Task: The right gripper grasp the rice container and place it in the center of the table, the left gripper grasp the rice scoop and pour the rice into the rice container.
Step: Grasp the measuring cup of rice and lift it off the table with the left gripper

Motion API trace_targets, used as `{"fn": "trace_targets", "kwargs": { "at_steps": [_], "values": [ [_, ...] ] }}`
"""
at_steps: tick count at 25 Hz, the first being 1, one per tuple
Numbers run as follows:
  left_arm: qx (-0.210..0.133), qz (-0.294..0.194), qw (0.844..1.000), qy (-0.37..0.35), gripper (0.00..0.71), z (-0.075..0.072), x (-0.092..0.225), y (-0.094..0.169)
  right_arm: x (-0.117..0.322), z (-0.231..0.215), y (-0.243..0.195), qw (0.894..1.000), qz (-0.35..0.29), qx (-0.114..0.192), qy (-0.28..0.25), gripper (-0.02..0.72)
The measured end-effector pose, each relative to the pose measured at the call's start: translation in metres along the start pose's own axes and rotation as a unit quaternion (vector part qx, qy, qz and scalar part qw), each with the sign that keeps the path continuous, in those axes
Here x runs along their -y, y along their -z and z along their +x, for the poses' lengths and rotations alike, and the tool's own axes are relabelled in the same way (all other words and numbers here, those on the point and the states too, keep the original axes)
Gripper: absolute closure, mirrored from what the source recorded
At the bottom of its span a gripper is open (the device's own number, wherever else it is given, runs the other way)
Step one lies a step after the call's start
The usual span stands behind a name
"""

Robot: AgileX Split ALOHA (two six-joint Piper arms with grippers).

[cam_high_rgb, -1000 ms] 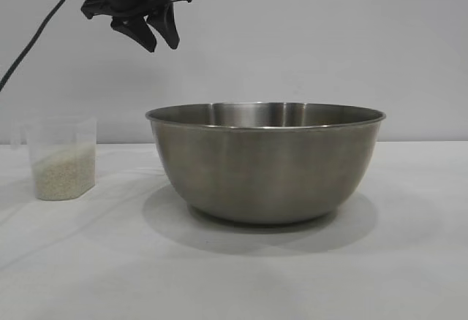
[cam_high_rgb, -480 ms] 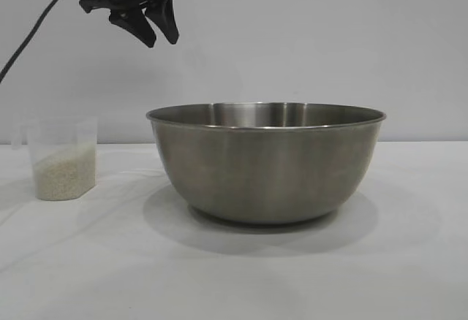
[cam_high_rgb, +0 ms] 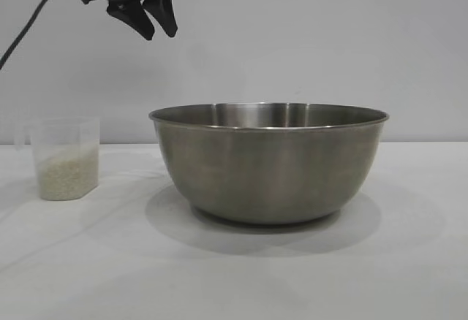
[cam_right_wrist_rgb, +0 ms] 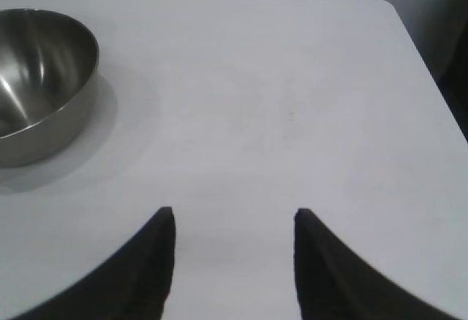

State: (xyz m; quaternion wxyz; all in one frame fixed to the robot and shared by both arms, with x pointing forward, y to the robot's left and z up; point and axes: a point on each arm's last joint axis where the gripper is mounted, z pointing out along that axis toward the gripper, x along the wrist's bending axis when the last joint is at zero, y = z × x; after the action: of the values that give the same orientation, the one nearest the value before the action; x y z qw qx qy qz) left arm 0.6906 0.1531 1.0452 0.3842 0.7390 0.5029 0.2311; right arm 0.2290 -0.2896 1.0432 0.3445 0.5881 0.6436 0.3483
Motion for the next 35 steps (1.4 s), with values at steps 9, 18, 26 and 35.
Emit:
{"fn": "trace_targets", "kwargs": {
  "at_steps": [9, 18, 26, 35],
  "values": [
    [-0.068, -0.13, 0.989, -0.024, 0.442, 0.003, 0.045, 0.07, 0.0, 0.0, 0.0, 1.0, 0.0, 0.0, 0.0, 0.351],
    [-0.098, -0.173, 0.98, 0.024, 0.442, 0.005, 0.168, 0.115, 0.0, 0.0, 0.0, 1.0, -0.001, 0.0, -0.003, 0.351],
    [-0.117, -0.186, 0.975, 0.031, 0.531, 0.006, 0.23, 0.13, 0.0, 0.0, 0.0, 1.0, -0.001, 0.0, -0.006, 0.377],
    [-0.126, -0.141, 0.982, 0.015, 0.474, 0.01, 0.259, 0.1, 0.0, 0.0, 0.0, 1.0, -0.001, 0.0, -0.007, 0.409]
  ]
}}
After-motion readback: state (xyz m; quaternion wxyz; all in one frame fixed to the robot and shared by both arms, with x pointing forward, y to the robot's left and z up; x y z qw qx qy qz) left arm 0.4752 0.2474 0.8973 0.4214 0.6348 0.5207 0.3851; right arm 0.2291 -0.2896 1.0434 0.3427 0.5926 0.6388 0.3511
